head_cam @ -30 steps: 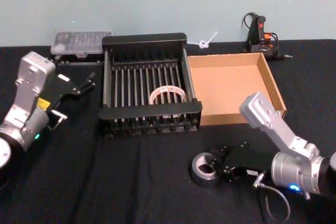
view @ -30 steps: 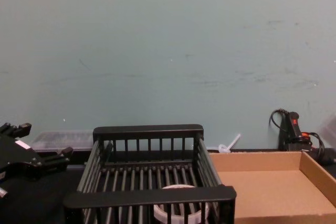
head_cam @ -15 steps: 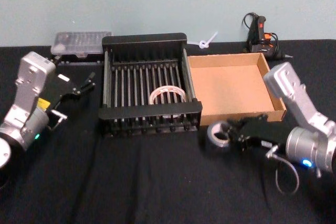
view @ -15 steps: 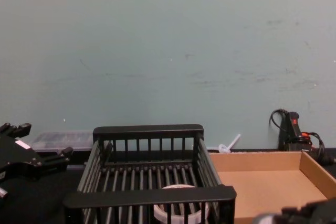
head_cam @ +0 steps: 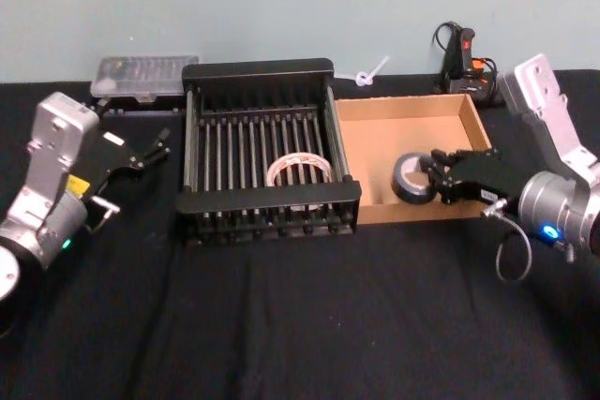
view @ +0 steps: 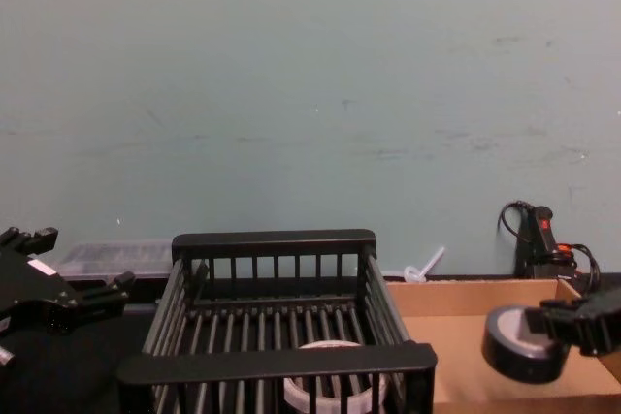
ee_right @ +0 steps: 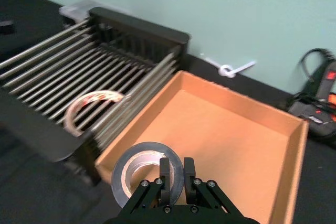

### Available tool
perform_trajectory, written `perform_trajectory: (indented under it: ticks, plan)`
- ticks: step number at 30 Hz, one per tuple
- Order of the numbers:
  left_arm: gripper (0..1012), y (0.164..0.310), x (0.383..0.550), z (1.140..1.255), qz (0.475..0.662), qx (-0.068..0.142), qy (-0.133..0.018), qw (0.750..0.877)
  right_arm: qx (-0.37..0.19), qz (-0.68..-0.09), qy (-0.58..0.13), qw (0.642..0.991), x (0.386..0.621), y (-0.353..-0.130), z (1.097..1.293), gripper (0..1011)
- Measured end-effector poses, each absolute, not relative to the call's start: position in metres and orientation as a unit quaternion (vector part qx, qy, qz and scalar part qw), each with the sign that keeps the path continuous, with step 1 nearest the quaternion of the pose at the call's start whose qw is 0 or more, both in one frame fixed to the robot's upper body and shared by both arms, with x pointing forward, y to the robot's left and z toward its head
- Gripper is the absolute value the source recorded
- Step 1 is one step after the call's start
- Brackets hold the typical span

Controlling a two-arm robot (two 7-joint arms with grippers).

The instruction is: Pick up the white tape and place it into the black box , Pick up the silver tape and place it into the brown box.

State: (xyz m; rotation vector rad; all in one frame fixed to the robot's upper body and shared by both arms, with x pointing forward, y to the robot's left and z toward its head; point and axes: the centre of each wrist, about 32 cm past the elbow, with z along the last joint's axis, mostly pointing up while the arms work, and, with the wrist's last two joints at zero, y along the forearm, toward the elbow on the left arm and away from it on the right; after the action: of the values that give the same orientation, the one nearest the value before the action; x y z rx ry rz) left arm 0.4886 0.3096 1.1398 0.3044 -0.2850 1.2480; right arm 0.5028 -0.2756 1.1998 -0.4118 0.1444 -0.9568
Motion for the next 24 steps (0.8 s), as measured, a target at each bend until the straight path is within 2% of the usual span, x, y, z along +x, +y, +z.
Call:
perform_trajectory:
  ticks: [12, 24]
  plan:
    - [1001, 0.31, 0.489, 1.14, 0.58, 0.141, -0.132, 0.791, -0.189, -0.493, 0.078, 0.846, 0.527, -0.274, 1.196, 158]
    - [1001, 0.31, 0.489, 1.14, 0.58, 0.142, -0.132, 0.791, -0.189, -0.496, 0.081, 0.844, 0.53, -0.274, 1.194, 158]
